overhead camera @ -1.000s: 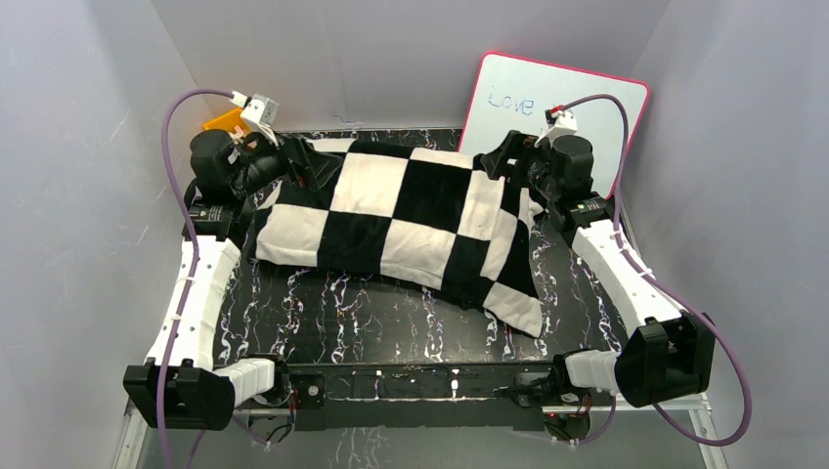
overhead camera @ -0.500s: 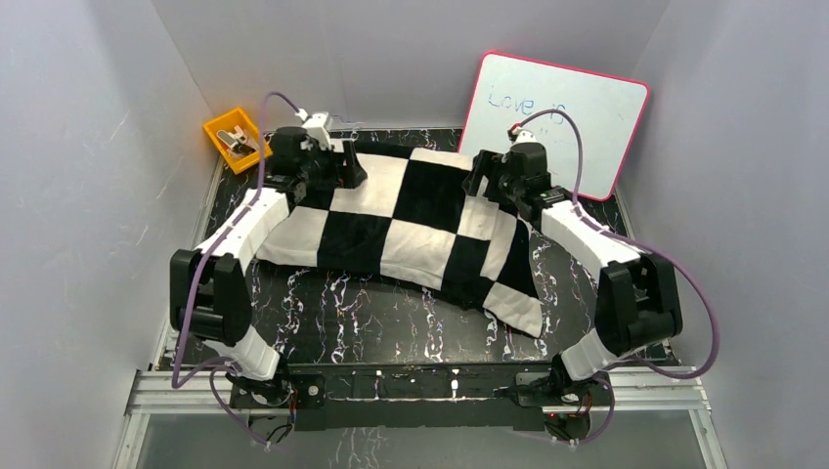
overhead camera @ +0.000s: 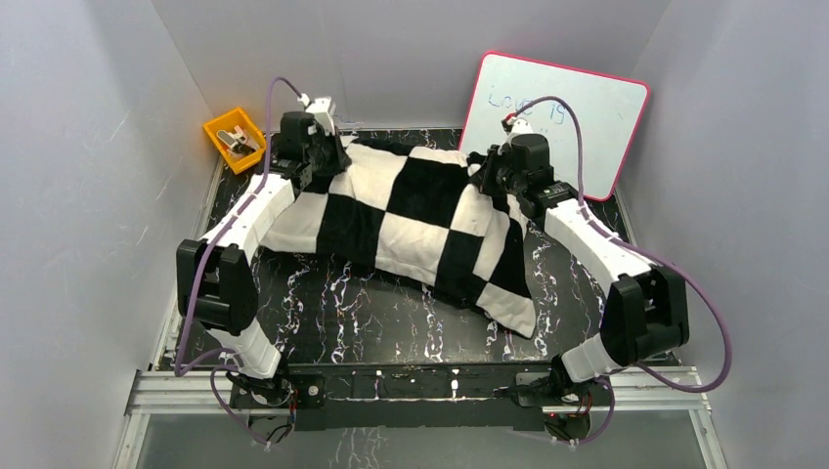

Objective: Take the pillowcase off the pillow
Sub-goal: Pick up the pillow at the center of the board, then place the pillow at the center of the board.

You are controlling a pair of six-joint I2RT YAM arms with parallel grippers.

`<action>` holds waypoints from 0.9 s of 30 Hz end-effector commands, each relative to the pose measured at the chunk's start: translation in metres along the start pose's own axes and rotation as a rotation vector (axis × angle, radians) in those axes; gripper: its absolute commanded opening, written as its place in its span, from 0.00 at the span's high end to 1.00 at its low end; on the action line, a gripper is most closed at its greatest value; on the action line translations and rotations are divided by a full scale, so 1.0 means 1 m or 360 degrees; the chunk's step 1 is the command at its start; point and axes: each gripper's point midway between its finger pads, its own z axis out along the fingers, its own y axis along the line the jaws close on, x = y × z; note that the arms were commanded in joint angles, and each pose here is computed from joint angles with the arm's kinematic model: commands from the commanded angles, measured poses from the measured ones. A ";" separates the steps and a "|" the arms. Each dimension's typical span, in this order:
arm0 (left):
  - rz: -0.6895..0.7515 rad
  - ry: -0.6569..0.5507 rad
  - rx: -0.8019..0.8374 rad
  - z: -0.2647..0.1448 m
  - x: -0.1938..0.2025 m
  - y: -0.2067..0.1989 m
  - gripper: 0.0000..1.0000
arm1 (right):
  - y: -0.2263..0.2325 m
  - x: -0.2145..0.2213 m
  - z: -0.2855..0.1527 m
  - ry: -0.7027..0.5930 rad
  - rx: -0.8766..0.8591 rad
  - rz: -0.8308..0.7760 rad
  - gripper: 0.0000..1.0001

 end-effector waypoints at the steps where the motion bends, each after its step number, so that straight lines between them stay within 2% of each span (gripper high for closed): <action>1: 0.0205 -0.0478 0.0152 -0.068 -0.121 -0.048 1.00 | 0.099 -0.071 -0.051 -0.0295 -0.0406 -0.0225 1.00; 4: 0.0239 -0.0522 0.0192 -0.071 -0.144 -0.057 1.00 | 0.129 -0.066 -0.058 -0.0291 -0.0511 -0.0255 1.00; 9: 0.0218 -0.0592 0.0160 -0.062 -0.161 -0.053 1.00 | 0.155 -0.032 -0.053 -0.0226 -0.0608 -0.0258 1.00; 13: 0.0216 -0.0556 0.0009 -0.047 -0.147 -0.030 1.00 | 0.138 -0.004 -0.034 -0.0138 -0.0505 -0.0248 1.00; 15: 0.0204 -0.0507 -0.0032 -0.039 -0.131 -0.020 1.00 | 0.125 -0.002 -0.030 -0.0168 -0.0415 -0.0262 1.00; 16: 0.0197 -0.0506 -0.0067 -0.037 -0.127 -0.015 1.00 | 0.119 -0.003 -0.030 -0.0190 -0.0373 -0.0276 0.84; 17: 0.0196 -0.0499 -0.0105 -0.035 -0.123 -0.010 0.87 | 0.112 -0.007 -0.031 -0.0214 -0.0325 -0.0309 0.63; 18: 0.0199 -0.0495 -0.0138 -0.036 -0.122 -0.006 0.62 | 0.107 -0.010 -0.032 -0.0232 -0.0286 -0.0320 0.37; 19: 0.0204 -0.0487 -0.0153 -0.037 -0.121 -0.004 0.32 | 0.101 -0.014 -0.034 -0.0244 -0.0251 -0.0325 0.19; 20: 0.0219 -0.0480 -0.0139 -0.040 -0.121 -0.006 0.17 | 0.096 -0.018 -0.037 -0.0256 -0.0225 -0.0323 0.09; 21: 0.0252 -0.0474 -0.0064 -0.045 -0.121 -0.016 0.13 | 0.090 -0.022 -0.040 -0.0272 -0.0209 -0.0314 0.03; 23: 0.0366 -0.0459 0.0303 -0.060 -0.115 -0.058 0.11 | 0.076 -0.021 -0.050 -0.0265 -0.0176 -0.0282 0.02; 27: 0.0584 -0.0304 0.1226 -0.114 -0.067 -0.157 0.12 | 0.056 -0.029 -0.083 -0.0413 -0.0141 -0.0189 0.01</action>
